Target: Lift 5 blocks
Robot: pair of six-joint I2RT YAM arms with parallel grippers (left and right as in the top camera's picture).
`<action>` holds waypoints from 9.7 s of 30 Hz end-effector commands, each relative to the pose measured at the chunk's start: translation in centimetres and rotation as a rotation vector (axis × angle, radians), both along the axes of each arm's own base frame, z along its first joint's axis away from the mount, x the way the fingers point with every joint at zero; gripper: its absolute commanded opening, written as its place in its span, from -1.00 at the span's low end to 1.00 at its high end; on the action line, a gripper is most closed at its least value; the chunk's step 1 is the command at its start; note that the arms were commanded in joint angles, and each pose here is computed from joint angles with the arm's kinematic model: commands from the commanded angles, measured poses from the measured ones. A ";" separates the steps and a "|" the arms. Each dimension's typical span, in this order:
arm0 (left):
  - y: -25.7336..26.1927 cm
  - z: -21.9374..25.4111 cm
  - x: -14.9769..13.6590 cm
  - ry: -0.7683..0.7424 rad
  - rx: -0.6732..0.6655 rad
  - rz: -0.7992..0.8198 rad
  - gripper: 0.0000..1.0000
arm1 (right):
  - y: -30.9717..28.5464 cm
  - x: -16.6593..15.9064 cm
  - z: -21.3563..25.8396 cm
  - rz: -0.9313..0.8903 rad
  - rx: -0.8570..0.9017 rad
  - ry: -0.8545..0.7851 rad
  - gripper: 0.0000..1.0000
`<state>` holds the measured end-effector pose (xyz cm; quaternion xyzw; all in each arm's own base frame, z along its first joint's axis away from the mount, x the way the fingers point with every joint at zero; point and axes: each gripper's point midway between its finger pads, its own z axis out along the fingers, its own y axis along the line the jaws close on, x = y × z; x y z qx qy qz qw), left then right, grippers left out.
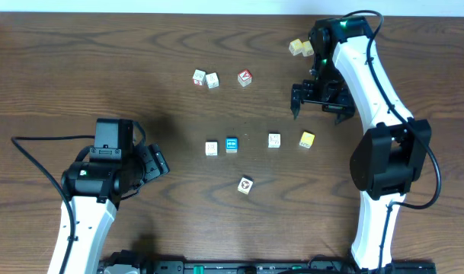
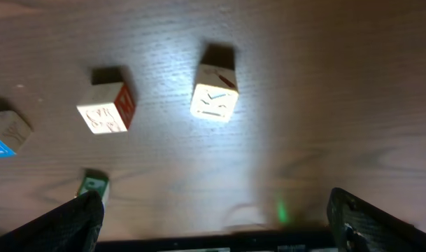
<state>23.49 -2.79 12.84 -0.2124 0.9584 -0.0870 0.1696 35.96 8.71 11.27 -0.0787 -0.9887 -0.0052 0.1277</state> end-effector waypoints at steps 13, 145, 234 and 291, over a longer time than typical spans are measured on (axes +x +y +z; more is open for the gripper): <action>0.2 0.4 0.4 -0.011 0.001 0.015 0.62 | -2.4 -4.8 1.1 0.006 -0.056 -0.164 0.99; 0.2 0.4 0.4 -0.011 0.001 0.015 0.63 | 2.7 -1.4 -10.4 0.473 0.157 -0.472 -0.09; 0.2 0.4 0.4 -0.011 0.001 0.015 0.63 | 1.7 -0.2 -11.8 0.083 0.083 -0.393 -0.53; 0.2 0.4 0.4 -0.011 0.001 0.015 0.63 | 1.7 -2.6 -11.0 0.141 0.097 -0.273 -0.35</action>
